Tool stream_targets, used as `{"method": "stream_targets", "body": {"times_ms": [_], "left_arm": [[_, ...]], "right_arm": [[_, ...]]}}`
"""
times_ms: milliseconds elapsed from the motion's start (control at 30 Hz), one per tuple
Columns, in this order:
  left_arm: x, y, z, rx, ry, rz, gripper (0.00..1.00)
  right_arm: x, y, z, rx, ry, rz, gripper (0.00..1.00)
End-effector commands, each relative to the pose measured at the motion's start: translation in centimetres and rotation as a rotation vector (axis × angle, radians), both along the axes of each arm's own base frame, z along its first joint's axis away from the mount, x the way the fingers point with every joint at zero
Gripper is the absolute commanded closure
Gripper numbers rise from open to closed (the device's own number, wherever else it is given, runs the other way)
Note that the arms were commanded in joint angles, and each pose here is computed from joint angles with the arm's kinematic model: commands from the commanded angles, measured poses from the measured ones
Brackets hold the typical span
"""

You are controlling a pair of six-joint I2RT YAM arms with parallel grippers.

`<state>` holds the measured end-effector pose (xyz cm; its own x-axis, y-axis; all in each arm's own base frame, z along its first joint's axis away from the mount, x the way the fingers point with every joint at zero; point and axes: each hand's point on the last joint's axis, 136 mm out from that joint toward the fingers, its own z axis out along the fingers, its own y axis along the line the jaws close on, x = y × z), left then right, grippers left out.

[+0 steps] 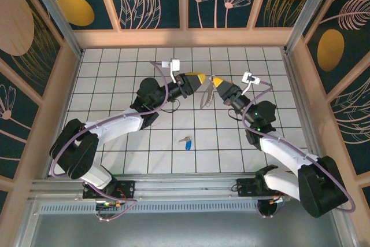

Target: Put the keys on the keyring

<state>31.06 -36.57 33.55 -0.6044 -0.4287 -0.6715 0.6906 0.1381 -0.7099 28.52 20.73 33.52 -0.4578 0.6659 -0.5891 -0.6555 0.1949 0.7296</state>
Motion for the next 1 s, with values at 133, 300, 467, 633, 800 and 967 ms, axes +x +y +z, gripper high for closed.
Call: {"method": "stream_targets", "body": {"times_ms": [133,300,467,633,800,967], "left_arm": [[-0.6,-0.4,0.9,-0.067,-0.02,-0.051,0.67],[-0.7,-0.8,0.8,-0.069,-0.023,-0.062,0.67],[-0.8,-1.3,0.7,-0.067,-0.021,-0.077,0.69],[-0.9,-1.5,0.6,-0.068,-0.02,-0.085,0.72],[-0.9,-1.5,0.6,-0.075,-0.024,-0.084,0.75],[-0.9,-1.5,0.7,-0.079,-0.03,-0.088,0.82]], "right_arm": [[-0.7,0.2,3.1,0.068,-0.091,0.01,1.0],[-0.7,0.5,3.1,0.068,-0.091,0.019,1.0],[-0.6,0.7,3.1,0.067,-0.092,0.027,1.0],[-0.5,0.8,2.9,0.065,-0.087,0.028,1.0],[-0.5,1.0,2.6,0.058,-0.08,0.034,1.0],[-0.4,1.3,2.3,0.05,-0.073,0.046,1.0]]}}
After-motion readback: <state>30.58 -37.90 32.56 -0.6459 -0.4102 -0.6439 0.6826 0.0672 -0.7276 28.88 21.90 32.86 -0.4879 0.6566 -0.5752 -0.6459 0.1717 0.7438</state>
